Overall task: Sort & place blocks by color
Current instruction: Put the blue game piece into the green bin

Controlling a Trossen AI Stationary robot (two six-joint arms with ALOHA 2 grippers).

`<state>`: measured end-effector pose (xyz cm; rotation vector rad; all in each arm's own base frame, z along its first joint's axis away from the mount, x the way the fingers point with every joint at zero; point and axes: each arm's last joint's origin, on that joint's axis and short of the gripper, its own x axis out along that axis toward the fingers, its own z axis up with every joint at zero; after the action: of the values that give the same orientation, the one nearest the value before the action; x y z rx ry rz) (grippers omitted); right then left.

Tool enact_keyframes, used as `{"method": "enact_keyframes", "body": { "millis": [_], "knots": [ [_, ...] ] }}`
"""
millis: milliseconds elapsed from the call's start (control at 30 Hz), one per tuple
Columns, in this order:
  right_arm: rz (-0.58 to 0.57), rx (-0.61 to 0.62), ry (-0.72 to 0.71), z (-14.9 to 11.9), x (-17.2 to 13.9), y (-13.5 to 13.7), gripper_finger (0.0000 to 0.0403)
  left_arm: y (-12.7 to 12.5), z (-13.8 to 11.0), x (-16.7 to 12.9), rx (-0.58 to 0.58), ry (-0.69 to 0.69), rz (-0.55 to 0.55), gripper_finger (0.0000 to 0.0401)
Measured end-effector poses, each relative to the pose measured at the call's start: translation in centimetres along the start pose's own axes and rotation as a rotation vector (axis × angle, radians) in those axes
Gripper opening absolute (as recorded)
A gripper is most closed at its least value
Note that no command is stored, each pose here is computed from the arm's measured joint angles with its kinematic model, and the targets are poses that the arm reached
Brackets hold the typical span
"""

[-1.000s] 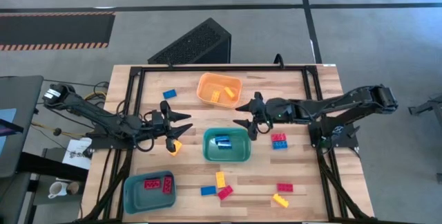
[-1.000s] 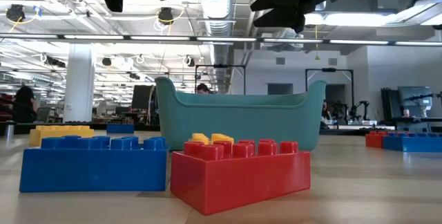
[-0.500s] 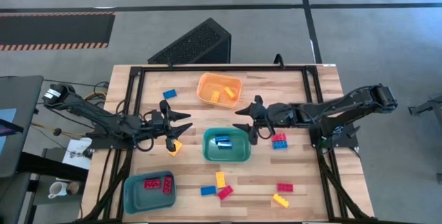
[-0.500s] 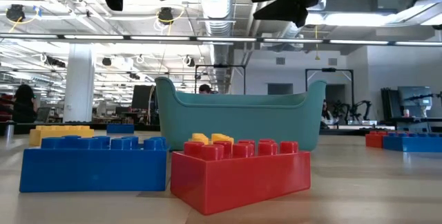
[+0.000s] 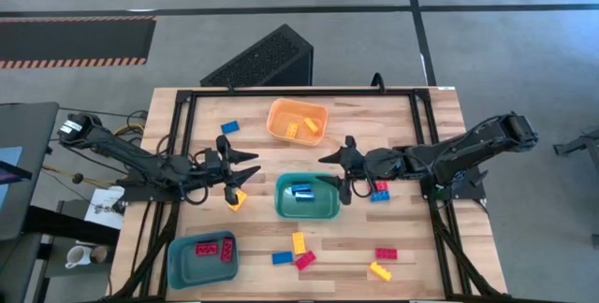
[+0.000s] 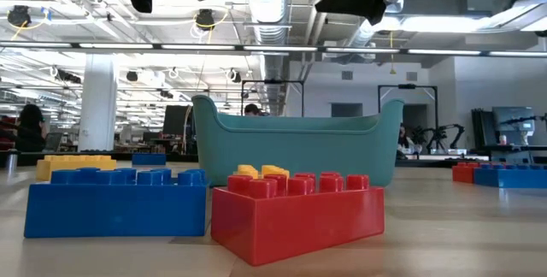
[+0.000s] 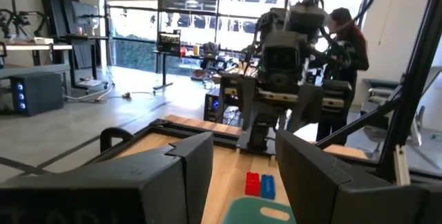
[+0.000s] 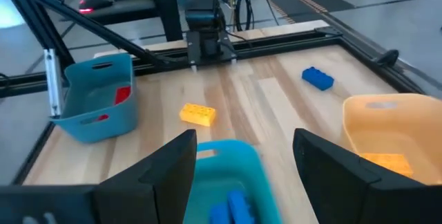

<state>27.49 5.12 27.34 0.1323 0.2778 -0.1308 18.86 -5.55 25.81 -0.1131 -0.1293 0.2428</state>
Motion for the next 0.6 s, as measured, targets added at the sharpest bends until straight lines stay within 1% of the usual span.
{"method": "enact_keyframes", "body": {
  "millis": [167, 367, 467, 600],
  "knots": [
    [0.089, 0.006, -0.034, 0.1, -1.0, 2.3, 0.0260, 0.0, 0.0, 0.0, -0.004, -0.004, 0.000, 0.0146],
    [0.072, -0.001, -0.064, -0.1, -1.8, 4.0, 0.0260, 0.0, 0.1, 0.0, -0.016, -0.006, 0.000, 0.0146],
    [0.104, 0.002, -0.108, 0.2, -2.1, 4.7, 0.0260, 0.0, 0.2, 0.0, -0.039, -0.020, -0.001, 0.0146],
    [0.129, -0.038, -0.130, 0.3, -2.5, 5.3, 0.0260, 0.0, 0.3, 0.0, -0.042, -0.023, -0.001, 0.0146]
  ]
}}
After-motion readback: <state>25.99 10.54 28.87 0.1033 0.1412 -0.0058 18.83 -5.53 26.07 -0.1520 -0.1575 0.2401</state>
